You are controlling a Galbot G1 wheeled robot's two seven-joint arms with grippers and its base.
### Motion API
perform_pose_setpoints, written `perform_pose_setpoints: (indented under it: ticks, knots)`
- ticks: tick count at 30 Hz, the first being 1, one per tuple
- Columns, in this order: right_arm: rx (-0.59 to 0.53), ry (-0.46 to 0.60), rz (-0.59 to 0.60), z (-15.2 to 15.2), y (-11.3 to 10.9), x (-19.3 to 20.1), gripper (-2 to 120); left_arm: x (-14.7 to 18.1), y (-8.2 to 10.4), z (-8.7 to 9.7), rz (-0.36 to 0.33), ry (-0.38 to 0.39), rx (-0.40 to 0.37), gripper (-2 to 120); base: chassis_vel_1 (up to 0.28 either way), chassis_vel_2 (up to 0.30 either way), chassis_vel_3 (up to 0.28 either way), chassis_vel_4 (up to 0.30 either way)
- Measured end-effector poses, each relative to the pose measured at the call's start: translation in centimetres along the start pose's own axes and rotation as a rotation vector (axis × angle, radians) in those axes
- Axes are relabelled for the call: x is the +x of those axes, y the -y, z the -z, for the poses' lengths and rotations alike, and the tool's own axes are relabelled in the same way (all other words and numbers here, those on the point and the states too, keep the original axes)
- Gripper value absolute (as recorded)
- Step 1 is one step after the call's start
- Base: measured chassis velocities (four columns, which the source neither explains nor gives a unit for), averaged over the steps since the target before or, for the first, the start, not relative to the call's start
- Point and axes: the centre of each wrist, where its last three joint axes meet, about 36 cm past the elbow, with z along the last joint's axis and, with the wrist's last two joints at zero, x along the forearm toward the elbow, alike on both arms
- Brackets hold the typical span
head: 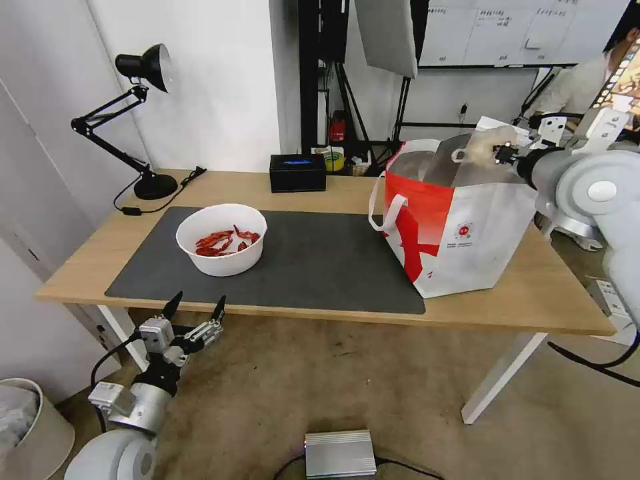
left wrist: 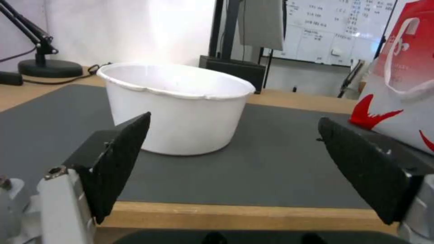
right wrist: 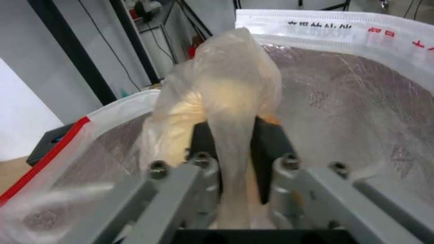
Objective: Pick up the trash from the table and place it into the takeout bag.
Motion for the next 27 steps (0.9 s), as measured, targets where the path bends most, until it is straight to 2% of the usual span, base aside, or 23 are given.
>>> perform_pose_setpoints:
  ticks: [3,4,7,8,10,12,14,15,16,20,26,27]
  knots:
    - [0.0,0.0,0.0,-0.2,0.1,0.0,34,0.0,0.0,0.0,0.001,0.001,0.001,100,0.0,0.0,0.0,0.0]
    - [0.0,0.0,0.0,-0.2,0.1,0.0,34,0.0,0.0,0.0,0.001,0.001,0.001,100,0.0,0.0,0.0,0.0]
    - [0.0,0.006,0.001,-0.3,0.2,0.1,50,0.0,0.0,0.0,0.002,0.001,0.002,100,0.0,0.0,0.0,0.0]
    - [0.0,0.006,0.001,-0.3,0.2,0.1,50,0.0,0.0,0.0,0.002,0.001,0.002,100,0.0,0.0,0.0,0.0]
    - [-0.009,0.036,0.021,-0.5,0.2,0.1,61,0.0,0.0,0.0,0.002,0.0,0.003,100,0.0,0.0,0.0,0.0]
    - [-0.017,0.07,0.047,-0.7,0.1,0.2,65,0.0,0.0,0.0,0.002,0.0,0.003,100,0.0,0.0,0.0,0.0]
    - [-0.024,0.145,0.103,-1.1,0.0,0.4,71,0.0,-0.1,0.0,0.003,0.0,0.003,100,0.0,0.0,0.0,0.0]
    - [-0.025,0.234,0.166,-1.7,-0.2,0.7,80,0.0,-0.1,0.0,0.004,0.0,0.003,100,0.0,0.0,0.0,0.0]
    - [-0.025,0.234,0.166,-1.7,-0.2,0.7,80,0.0,-0.1,0.0,0.004,0.0,0.003,100,0.0,0.0,0.0,0.0]
    - [-0.015,0.44,0.314,-3.3,-0.7,1.4,97,0.1,-0.3,0.1,0.008,0.002,0.001,100,0.0,0.0,0.0,0.0]
    - [0.038,0.539,0.411,-5.2,-1.0,2.2,100,0.1,-0.3,0.3,0.011,0.007,-0.003,100,0.0,0.0,0.0,0.0]
    - [0.07,0.565,0.438,-6.6,-1.0,2.6,100,0.2,-0.3,0.3,0.013,0.007,-0.002,100,0.0,0.0,0.0,0.0]
